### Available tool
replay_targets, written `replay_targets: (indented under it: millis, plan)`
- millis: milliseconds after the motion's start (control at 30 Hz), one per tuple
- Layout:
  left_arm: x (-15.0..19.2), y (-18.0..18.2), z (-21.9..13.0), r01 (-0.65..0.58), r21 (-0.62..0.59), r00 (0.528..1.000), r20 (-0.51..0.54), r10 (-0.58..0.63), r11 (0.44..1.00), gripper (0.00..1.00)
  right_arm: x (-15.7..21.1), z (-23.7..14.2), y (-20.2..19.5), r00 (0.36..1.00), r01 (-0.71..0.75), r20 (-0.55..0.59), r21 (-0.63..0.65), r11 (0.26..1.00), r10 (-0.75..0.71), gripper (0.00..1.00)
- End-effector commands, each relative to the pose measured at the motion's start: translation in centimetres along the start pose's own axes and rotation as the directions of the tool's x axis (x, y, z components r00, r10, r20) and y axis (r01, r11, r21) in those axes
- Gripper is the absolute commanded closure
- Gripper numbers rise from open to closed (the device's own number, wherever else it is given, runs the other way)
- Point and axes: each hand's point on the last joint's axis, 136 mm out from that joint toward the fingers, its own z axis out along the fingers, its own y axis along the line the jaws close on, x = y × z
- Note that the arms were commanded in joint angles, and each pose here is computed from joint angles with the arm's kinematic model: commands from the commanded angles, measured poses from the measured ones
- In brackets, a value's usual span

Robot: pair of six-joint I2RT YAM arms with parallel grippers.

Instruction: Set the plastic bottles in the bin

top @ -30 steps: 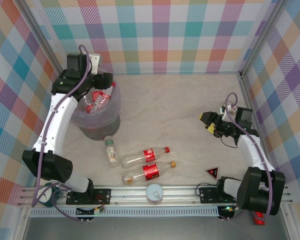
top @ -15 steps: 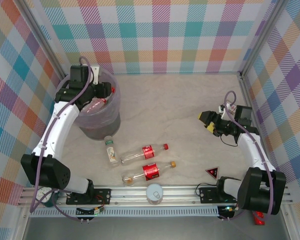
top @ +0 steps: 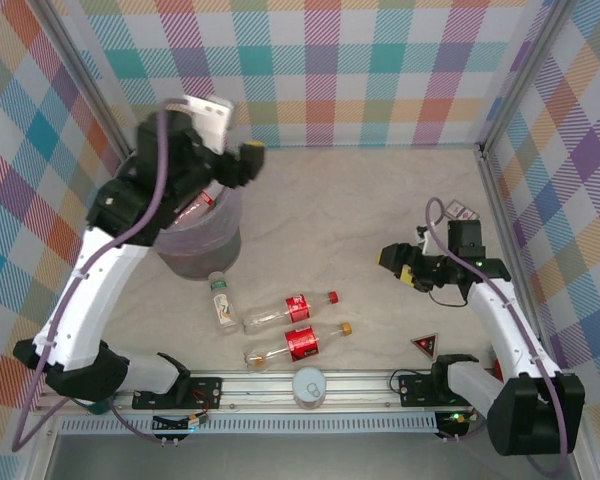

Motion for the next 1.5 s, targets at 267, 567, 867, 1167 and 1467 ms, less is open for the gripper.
replay_targets:
  millis: [267,567,867,1167,1467]
  plan:
    - [19.6,-11.9,4.0,0.056,0.243,0.835,-0.544,0.089,0.968,0.18,7.3,3.3,-1.9,0.971,-0.151,-0.188,0.001,0.988,0.149,0.2]
    - [29.3,-14.0,5.2,0.013,0.262,0.684,-0.706,0.182,0.965,0.15,4.1,3.5,-3.8,0.993,-0.093,-0.069,0.097,0.991,0.1,0.18]
    - [35.5,-15.0,7.2,-0.067,0.317,0.554,-0.776,0.3,0.946,0.08,4.2,2.3,-5.2,0.99,-0.14,-0.026,0.069,0.988,0.142,0.17]
    - [39.5,-15.3,7.7,-0.081,0.37,0.481,-0.799,0.361,0.925,0.02,3.9,2.9,-5.4,0.99,-0.136,-0.041,0.047,0.99,0.138,0.16]
    - [41.5,-15.6,9.4,-0.129,0.402,0.439,-0.796,0.416,0.907,0.04,2.9,2.5,-5.3,0.994,-0.109,0.005,0.065,0.992,0.108,0.15]
